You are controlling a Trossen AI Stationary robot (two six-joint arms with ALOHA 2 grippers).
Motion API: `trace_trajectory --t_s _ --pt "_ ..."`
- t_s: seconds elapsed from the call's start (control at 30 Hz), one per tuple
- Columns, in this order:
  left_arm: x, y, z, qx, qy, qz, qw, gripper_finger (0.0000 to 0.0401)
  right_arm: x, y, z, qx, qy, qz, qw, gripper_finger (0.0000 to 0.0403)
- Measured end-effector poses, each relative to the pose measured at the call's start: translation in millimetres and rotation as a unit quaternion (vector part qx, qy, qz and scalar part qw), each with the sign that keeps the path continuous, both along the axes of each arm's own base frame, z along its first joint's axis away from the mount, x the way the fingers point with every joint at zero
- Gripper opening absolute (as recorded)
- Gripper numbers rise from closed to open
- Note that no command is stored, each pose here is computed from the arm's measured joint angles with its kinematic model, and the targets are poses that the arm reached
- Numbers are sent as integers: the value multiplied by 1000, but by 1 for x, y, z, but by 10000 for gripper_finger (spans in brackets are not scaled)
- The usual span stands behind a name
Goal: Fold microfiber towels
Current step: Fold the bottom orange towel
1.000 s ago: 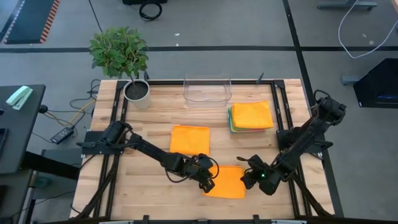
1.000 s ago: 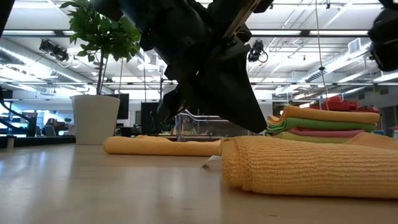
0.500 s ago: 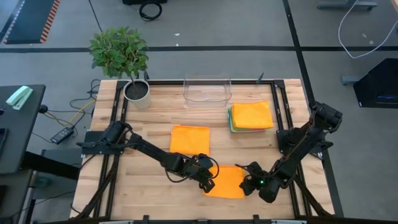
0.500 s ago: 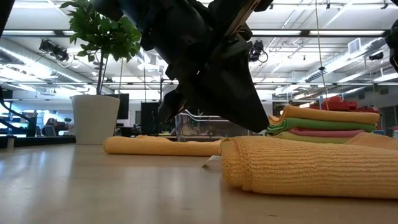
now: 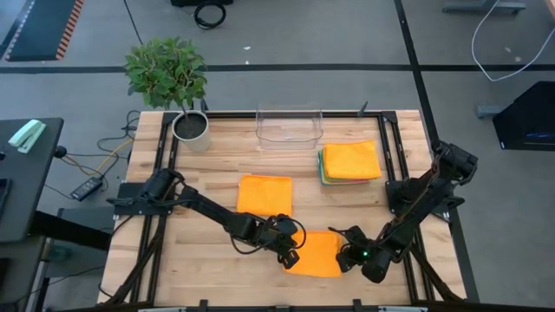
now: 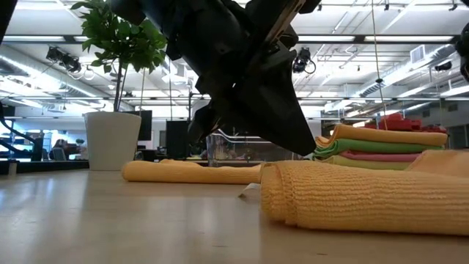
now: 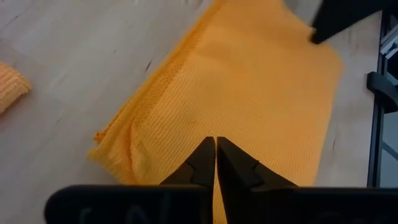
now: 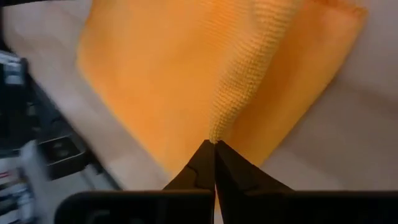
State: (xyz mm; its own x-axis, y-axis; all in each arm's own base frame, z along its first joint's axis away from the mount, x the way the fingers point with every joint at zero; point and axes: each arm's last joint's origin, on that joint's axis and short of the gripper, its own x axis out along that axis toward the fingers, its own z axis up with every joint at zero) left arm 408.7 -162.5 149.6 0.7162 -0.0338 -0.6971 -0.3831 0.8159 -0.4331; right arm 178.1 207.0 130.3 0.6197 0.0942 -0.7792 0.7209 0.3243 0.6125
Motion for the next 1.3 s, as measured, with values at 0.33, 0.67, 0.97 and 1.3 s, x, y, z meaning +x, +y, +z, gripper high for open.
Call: trace_trajectory --t_s 0.33,0.67,0.97,1.3 --pt "0 0 1 7 -1 -7 1000 12 -4 16 12 57 -1 -10 998 5" --pt "0 0 1 10 -2 -9 1000 27 0 21 26 28 18 1 999 7" --pt "0 1 1 11 -2 -8 1000 20 -3 22 25 48 54 22 997 71" --pt "3 2 -1 23 -11 -8 1000 12 -2 -1 39 -29 25 -9 999 101"
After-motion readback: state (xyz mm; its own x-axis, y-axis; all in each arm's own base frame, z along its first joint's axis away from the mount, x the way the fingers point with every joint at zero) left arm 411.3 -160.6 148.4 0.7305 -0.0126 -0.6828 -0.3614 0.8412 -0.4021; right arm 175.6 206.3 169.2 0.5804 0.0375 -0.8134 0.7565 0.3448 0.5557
